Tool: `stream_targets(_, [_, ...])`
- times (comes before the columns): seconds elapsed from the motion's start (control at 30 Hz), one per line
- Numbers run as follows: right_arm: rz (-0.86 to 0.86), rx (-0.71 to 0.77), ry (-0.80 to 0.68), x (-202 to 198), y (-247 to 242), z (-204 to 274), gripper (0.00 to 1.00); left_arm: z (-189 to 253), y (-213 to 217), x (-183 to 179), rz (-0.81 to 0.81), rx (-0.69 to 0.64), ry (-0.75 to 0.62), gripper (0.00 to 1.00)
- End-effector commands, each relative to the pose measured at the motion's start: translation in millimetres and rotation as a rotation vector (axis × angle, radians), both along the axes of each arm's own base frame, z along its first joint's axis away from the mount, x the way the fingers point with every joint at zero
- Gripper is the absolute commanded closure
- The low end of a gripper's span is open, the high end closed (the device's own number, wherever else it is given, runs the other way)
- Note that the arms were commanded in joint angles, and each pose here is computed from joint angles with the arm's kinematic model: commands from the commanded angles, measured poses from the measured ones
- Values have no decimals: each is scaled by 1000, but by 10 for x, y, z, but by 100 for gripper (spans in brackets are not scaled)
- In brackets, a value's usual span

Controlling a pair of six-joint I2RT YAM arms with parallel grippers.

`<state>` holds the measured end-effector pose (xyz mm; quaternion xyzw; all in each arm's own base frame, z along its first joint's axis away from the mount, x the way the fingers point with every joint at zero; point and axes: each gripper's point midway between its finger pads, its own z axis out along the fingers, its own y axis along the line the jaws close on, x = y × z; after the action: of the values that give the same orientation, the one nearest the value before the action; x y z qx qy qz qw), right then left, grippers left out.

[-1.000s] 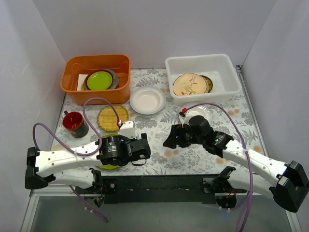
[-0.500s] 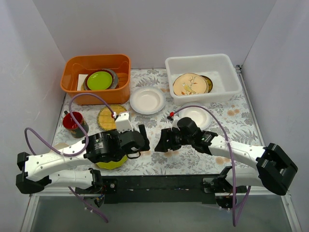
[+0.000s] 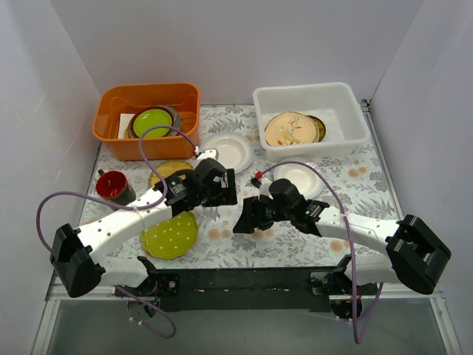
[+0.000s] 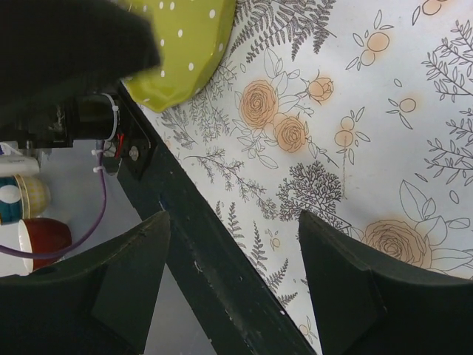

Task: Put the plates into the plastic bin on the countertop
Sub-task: Pick up the plate at the center of the board.

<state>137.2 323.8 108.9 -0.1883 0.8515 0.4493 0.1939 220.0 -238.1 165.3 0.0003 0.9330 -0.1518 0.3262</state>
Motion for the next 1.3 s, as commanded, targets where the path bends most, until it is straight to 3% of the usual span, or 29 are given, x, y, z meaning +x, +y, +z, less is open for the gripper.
stream_targets(0.0, [37,38,-15,-28,72,21,22,132,-125,343,-78,-152,-11,2])
stream_targets(0.37, [37,80,47,-185,5,-133,22,142,61,988,-55,-290,39,2])
stream_targets(0.5, [54,82,46,-186,96,-120,22,152,343,1134,-4,-354,53,2])
stream_targets(0.87, [155,79,87,-318,754,-204,25,194,685,927,15,-352,61,2])
stream_targets(1.27, [92,19,93,60,1277,-425,30,433,847,499,20,-344,11,2])
